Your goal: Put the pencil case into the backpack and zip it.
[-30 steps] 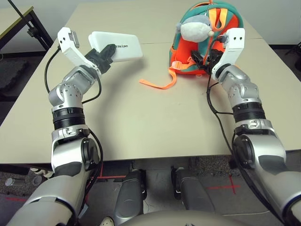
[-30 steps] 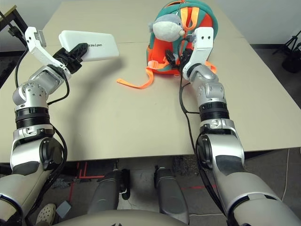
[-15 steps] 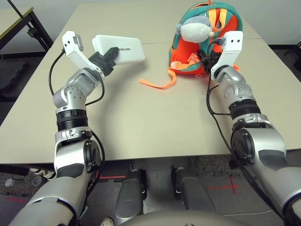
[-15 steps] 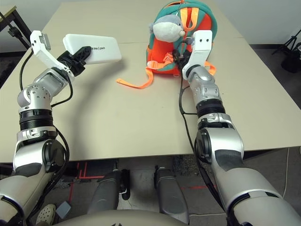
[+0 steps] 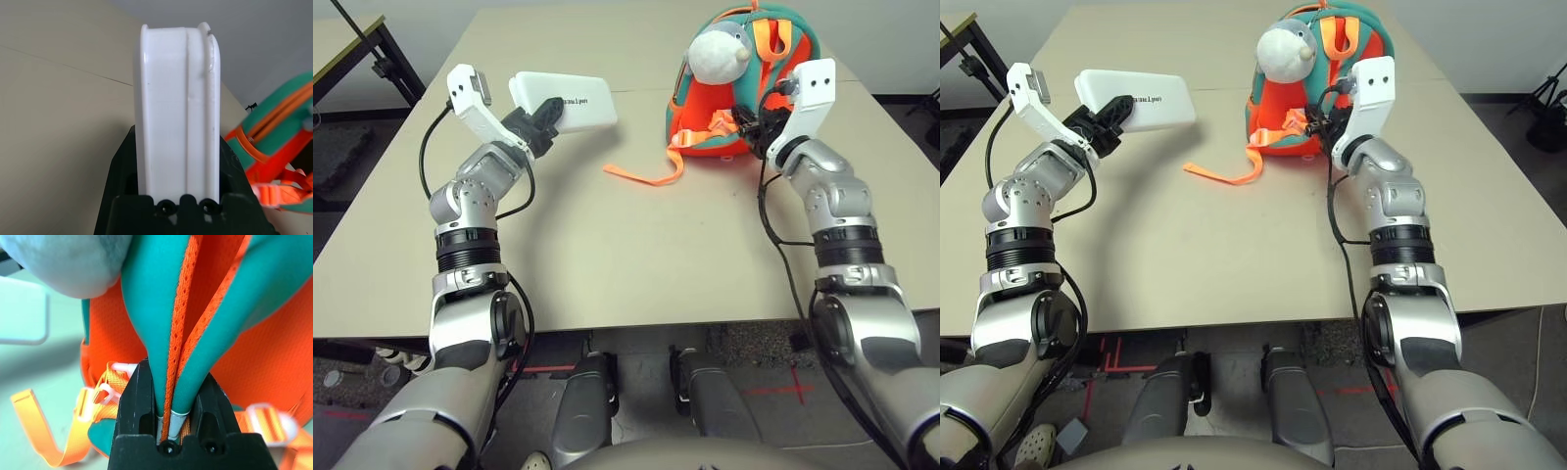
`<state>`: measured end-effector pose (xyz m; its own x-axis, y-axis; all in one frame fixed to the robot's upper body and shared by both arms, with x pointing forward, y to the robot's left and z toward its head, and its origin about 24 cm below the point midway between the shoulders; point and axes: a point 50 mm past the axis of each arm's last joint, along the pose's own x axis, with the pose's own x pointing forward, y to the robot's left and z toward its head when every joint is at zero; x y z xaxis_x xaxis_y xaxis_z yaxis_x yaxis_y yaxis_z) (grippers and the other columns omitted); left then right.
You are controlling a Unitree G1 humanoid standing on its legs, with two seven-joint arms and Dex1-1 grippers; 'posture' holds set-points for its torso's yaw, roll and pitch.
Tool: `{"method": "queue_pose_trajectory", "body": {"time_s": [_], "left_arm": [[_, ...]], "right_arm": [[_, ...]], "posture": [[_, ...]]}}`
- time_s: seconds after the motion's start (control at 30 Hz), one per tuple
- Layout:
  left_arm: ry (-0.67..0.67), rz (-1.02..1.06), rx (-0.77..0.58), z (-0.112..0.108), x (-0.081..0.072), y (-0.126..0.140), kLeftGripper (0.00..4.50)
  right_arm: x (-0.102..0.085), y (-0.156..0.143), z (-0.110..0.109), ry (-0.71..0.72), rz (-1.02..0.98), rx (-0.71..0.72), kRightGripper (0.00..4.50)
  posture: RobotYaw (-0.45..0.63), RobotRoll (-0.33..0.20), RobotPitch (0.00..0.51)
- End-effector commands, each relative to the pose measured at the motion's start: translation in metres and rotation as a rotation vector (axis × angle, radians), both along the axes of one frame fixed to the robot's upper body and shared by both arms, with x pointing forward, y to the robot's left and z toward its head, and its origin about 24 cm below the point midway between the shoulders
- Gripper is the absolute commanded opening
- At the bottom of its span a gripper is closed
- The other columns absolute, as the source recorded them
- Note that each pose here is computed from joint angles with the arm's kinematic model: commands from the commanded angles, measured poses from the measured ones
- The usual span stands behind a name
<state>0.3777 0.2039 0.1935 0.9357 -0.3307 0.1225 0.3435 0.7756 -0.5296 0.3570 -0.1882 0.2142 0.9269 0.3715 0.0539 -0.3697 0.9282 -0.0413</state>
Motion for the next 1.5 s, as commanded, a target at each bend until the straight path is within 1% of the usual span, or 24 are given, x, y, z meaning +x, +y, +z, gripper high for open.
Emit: {"method": "queue_pose_trajectory", "body": {"time_s": [0.03, 0.3, 0.47, 0.67, 0.7, 0.93, 1.03, 1.1, 1.2, 1.33, 1.5], "left_arm": [[-0.035, -0.017, 0.001, 0.006, 0.002, -0.006, 1.32], [-0.032, -0.035, 0.000, 0.004, 0.005, -0.010, 1.32], [-0.027, -0.049, -0.003, 0.002, 0.008, -0.013, 1.32], [-0.028, -0.069, -0.004, 0.002, 0.011, -0.019, 1.32], [-0.029, -0.072, -0.004, 0.002, 0.012, -0.019, 1.32], [-0.040, -0.078, -0.002, 0.004, 0.013, -0.020, 1.32], [-0.059, -0.076, 0.001, 0.006, 0.013, -0.019, 1.32], [-0.073, -0.074, 0.010, 0.009, 0.013, -0.018, 1.32], [-0.095, -0.072, 0.015, 0.015, 0.013, -0.016, 1.32], [-0.173, -0.096, 0.023, 0.032, 0.011, -0.016, 1.32], [-0.259, -0.154, 0.054, 0.051, 0.007, -0.021, 1.32]], "right_arm": [[-0.019, 0.006, 0.022, -0.059, 0.052, -0.008, 0.70], [-0.052, -0.001, 0.035, -0.041, 0.072, -0.074, 0.70], [-0.064, -0.003, 0.042, -0.015, 0.094, -0.095, 0.70], [-0.073, 0.002, 0.039, 0.024, 0.132, -0.091, 0.70], [-0.074, 0.002, 0.036, 0.035, 0.138, -0.090, 0.70], [-0.074, 0.001, -0.009, 0.139, 0.114, -0.098, 0.70], [-0.072, -0.006, -0.032, 0.164, 0.082, -0.133, 0.70], [-0.071, -0.011, -0.044, 0.176, 0.071, -0.159, 0.70], [-0.068, -0.015, -0.049, 0.173, 0.062, -0.182, 0.70], [-0.064, -0.014, -0.058, 0.181, 0.069, -0.199, 0.69], [-0.061, -0.010, -0.062, 0.178, 0.077, -0.203, 0.69]], "posture": [[-0.11, 0.000, 0.129], [-0.14, 0.000, 0.134], [-0.15, 0.000, 0.134], [-0.17, 0.000, 0.128], [-0.17, 0.000, 0.128], [-0.16, 0.000, 0.127], [-0.15, 0.000, 0.126], [-0.14, 0.000, 0.125], [-0.14, 0.000, 0.123], [-0.14, 0.000, 0.122], [-0.14, 0.000, 0.123]]}}
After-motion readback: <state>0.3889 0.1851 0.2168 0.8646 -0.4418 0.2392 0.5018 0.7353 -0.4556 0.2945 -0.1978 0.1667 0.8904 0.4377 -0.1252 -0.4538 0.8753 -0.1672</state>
